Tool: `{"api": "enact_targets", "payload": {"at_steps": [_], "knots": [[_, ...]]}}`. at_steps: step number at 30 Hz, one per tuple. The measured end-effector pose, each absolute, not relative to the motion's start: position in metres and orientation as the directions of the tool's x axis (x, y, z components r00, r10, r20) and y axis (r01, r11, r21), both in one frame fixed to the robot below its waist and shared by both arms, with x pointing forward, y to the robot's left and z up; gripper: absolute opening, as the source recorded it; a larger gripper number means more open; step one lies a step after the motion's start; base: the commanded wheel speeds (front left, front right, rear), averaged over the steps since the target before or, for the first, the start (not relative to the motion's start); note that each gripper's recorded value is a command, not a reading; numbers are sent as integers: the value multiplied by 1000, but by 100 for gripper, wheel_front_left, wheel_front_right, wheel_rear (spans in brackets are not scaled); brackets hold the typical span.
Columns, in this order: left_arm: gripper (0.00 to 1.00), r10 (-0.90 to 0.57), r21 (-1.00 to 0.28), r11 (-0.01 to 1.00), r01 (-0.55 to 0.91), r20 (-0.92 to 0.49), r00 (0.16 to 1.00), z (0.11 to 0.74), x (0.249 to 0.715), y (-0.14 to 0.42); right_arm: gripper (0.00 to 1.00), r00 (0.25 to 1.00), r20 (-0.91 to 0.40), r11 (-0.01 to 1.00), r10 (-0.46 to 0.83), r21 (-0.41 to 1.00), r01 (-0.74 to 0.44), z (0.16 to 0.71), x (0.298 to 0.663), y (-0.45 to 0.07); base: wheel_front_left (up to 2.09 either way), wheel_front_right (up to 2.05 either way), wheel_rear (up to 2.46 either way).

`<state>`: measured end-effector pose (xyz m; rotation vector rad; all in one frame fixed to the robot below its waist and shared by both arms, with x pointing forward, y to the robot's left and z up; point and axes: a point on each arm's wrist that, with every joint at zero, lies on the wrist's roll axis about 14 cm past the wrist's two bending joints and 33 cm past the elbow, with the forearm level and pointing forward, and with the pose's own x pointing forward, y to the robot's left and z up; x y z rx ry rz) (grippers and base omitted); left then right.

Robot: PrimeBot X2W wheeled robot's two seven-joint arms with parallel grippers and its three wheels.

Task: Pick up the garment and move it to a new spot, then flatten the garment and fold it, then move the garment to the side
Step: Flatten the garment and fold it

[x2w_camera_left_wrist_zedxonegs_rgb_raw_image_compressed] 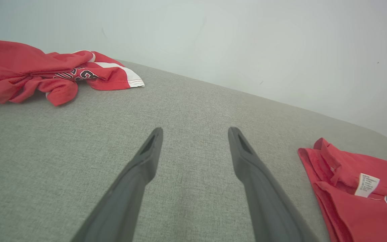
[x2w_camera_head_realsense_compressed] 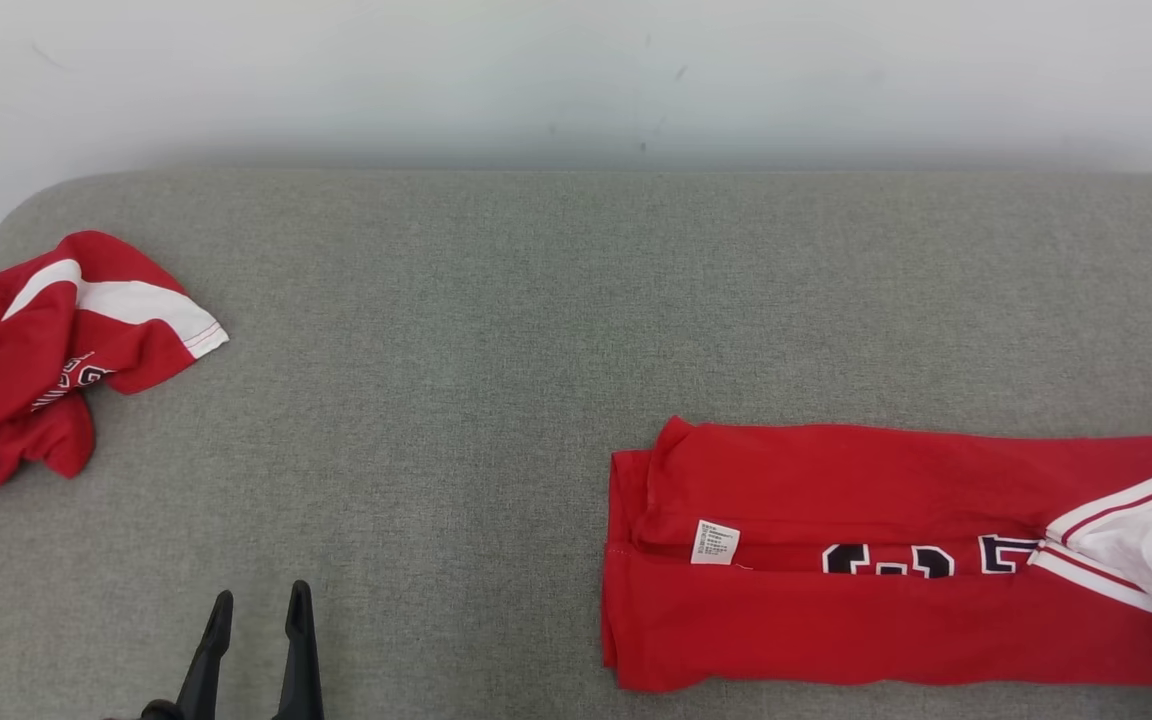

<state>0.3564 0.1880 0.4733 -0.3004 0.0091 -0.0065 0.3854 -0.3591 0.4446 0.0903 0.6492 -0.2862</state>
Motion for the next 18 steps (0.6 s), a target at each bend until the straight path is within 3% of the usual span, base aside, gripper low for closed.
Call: {"api": "enact_targets", "payload": {"at_steps": [8, 18], "knots": [[100, -29, -306, 952, 23, -16, 999, 471, 355, 179, 0, 787, -595, 983, -159, -26, 179, 461, 390, -328, 0, 0, 0], [100, 8, -304, 953, -7, 1, 1000, 477, 345, 191, 0, 770, -613, 981, 177, 47, -187, 466, 393, -198, 0, 0, 0]]}}
